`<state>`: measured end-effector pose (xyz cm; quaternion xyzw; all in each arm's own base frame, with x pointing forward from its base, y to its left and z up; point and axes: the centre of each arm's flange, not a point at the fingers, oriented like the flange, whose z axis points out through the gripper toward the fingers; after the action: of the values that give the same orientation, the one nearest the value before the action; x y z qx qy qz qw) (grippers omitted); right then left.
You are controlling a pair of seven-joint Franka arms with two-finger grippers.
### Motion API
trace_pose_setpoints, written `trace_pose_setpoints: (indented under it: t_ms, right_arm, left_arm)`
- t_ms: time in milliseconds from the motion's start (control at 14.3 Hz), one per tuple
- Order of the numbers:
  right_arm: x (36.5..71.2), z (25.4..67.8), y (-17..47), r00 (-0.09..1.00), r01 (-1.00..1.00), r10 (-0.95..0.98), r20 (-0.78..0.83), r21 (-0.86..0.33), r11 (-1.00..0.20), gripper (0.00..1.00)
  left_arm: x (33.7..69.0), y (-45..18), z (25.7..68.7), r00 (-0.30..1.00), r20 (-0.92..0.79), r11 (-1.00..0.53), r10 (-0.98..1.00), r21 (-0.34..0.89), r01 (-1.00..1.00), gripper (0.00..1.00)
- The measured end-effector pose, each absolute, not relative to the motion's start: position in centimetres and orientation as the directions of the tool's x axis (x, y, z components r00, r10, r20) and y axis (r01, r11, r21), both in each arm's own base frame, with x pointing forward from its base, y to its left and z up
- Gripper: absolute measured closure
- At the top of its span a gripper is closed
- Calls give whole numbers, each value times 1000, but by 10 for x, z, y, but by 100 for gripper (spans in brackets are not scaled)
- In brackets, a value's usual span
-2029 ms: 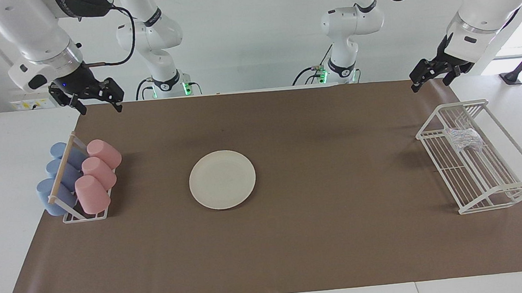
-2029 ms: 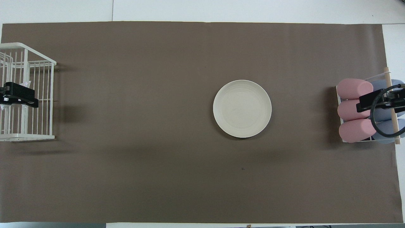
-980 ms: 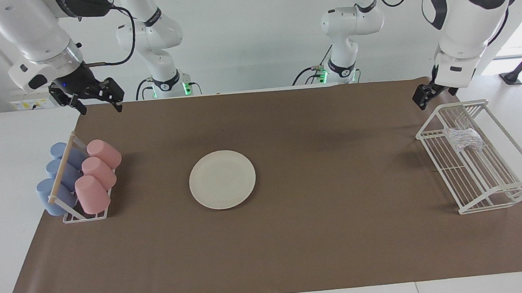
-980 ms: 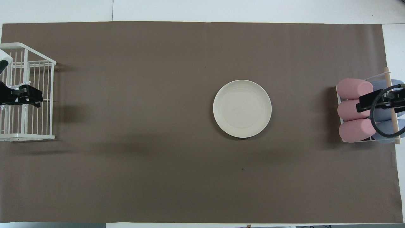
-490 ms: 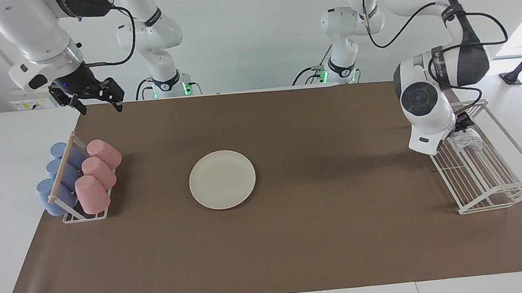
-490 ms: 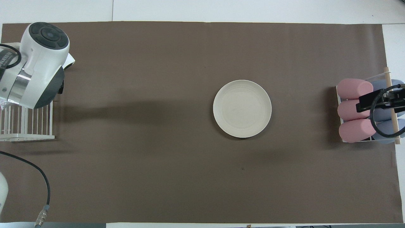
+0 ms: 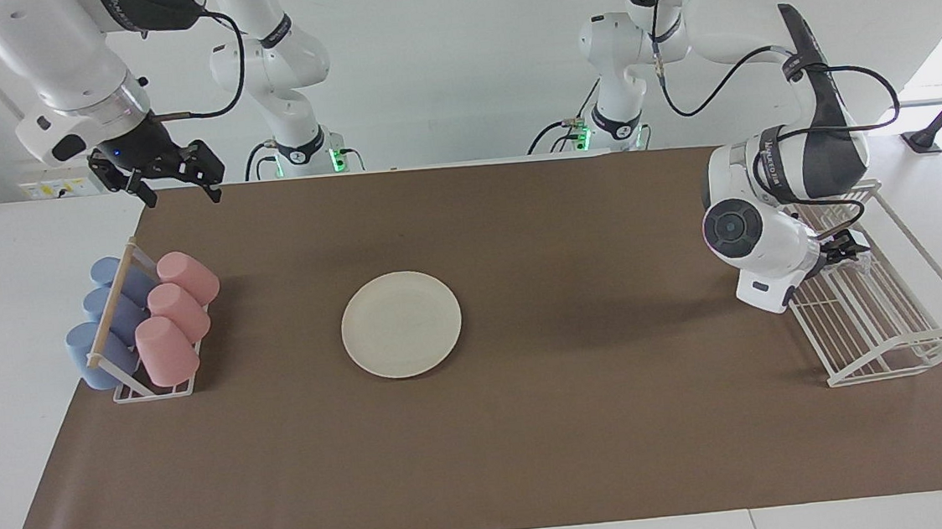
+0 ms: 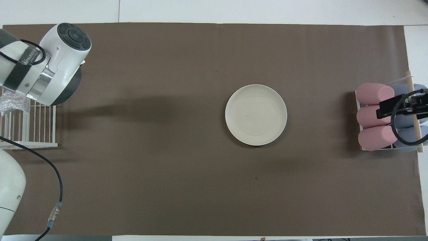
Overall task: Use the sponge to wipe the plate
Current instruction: 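Reach the left gripper into the wire basket and grasp the clear sponge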
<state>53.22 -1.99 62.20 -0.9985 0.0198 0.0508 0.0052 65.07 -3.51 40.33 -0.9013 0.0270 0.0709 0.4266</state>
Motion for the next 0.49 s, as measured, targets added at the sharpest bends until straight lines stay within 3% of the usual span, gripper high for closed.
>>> trace_pose_setpoints:
  t_ms: [140,490]
  right_arm:
    - [532,622,-20,994,-40,-39,-102,-8,-999,0]
    - [532,622,-20,994,-40,-39,-102,-8,-999,0]
  left_arm:
    - [647,-33,402,985,-169,-628,31,-770,-112,5]
    - [645,-31,402,982,-182,-622,49,-775,-113,67]
